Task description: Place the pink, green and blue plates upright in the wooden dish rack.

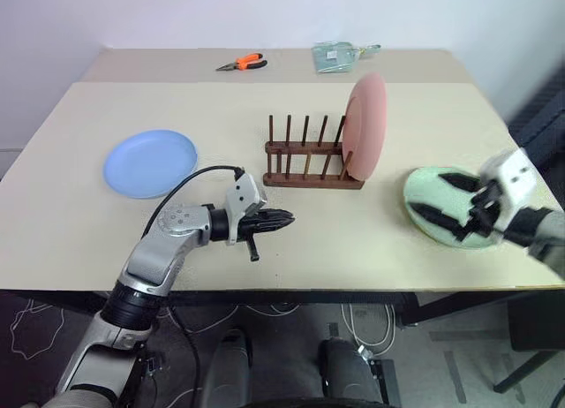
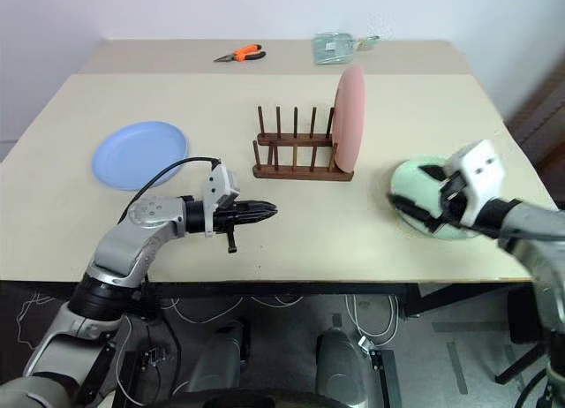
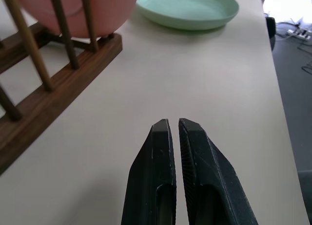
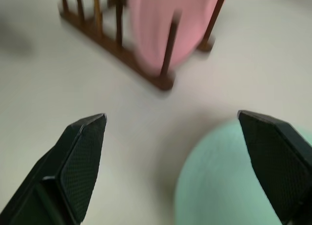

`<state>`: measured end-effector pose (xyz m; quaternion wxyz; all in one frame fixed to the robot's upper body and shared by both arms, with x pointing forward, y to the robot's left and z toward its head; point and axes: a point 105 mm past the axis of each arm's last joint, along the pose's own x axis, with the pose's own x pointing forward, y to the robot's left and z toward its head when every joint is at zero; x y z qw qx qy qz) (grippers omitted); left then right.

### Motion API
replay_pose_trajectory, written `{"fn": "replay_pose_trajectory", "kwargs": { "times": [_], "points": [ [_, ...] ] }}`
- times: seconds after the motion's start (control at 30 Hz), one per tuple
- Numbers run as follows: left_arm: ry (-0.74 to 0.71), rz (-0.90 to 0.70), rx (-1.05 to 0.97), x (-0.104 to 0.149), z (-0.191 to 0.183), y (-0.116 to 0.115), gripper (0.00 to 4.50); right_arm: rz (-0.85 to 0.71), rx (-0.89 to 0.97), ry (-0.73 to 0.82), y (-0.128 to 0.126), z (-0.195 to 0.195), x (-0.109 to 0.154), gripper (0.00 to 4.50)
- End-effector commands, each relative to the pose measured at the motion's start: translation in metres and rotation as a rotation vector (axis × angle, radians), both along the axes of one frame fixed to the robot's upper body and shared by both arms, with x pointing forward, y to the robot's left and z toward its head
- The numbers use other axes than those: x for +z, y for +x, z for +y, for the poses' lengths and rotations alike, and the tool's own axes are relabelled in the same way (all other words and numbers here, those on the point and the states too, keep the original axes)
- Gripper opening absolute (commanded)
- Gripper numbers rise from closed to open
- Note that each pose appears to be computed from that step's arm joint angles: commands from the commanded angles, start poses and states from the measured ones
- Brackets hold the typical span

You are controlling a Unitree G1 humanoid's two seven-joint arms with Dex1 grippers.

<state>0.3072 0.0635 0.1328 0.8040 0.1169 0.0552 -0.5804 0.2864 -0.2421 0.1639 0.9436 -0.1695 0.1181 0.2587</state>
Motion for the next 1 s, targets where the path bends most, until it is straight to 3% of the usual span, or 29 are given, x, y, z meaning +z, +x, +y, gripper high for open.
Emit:
{"fn": "replay_pose_trajectory", "kwargs": {
  "times": [0.03,0.13,0.27,0.43,0.6,0.67,0.87,1.0],
  "points": [
    [-0.022,-0.037,-0.039,0.010,-0.006,0.000,0.25,-0.022,-0.097,-0.083,0.004,-0.001,-0.016,4.45],
    [-0.022,-0.035,-0.052,0.010,-0.008,-0.001,0.25,0.040,-0.223,-0.166,0.009,-0.015,-0.050,4.45],
    [-0.023,-0.037,-0.055,0.010,-0.009,-0.001,0.25,0.073,-0.292,-0.210,0.013,-0.028,-0.065,2.60],
    [-0.019,-0.040,-0.042,0.010,-0.005,0.000,0.25,0.054,-0.308,-0.201,0.019,-0.032,-0.060,0.06],
    [-0.020,-0.040,-0.020,0.008,-0.002,-0.001,0.25,-0.032,-0.328,-0.192,0.027,-0.034,-0.036,0.06],
    [-0.020,-0.041,-0.011,0.008,0.000,-0.001,0.25,-0.139,-0.324,-0.160,0.032,-0.033,-0.012,0.06],
    [-0.015,-0.049,0.017,0.008,0.007,0.002,0.25,-0.593,-0.298,0.161,0.030,-0.026,0.116,0.06],
    [-0.020,-0.062,0.043,0.011,0.011,0.007,0.25,-0.753,-0.085,0.375,0.011,0.015,0.184,0.06]
  ]
}}
